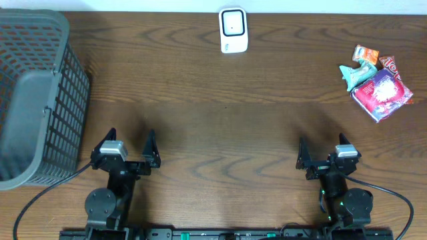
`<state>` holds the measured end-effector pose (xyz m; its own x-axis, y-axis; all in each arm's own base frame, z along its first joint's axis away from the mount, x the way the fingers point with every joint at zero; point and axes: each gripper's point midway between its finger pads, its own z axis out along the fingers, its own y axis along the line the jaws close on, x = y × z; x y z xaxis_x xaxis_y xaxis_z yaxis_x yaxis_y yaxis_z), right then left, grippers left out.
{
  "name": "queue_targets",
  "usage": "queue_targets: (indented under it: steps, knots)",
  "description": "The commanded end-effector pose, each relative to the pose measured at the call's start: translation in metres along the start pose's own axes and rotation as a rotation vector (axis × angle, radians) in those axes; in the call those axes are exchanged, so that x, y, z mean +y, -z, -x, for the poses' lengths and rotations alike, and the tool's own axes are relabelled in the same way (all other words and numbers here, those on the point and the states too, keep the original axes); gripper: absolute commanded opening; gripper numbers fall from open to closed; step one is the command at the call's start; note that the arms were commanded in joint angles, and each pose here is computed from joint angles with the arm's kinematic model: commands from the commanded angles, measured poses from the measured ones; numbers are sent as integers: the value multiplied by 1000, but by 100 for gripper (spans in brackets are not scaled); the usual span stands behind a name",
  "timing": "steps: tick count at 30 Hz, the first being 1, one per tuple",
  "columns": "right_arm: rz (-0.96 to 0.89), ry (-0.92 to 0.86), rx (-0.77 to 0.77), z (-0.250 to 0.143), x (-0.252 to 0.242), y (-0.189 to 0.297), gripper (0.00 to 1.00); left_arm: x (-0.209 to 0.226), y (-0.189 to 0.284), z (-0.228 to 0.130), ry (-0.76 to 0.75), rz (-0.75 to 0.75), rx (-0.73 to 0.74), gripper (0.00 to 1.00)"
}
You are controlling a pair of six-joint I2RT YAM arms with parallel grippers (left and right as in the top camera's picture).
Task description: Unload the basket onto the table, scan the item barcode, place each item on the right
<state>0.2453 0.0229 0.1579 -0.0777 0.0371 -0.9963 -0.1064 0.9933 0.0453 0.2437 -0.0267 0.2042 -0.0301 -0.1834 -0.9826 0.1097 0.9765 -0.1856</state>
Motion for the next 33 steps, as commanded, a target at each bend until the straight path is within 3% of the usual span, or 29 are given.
queue_targets:
  steps: [1, 19, 33]
  knots:
    - [1, -10, -2, 0, 0, 0, 99, 0, 3, 1, -53, -8, -33, 98]
    - [1, -10, -2, 0, 0, 0, 99, 13, 1, 4, -75, 36, -143, 98]
    - [1, -10, -2, 0, 0, 0, 99, 30, 1, -62, -105, 94, 129, 98]
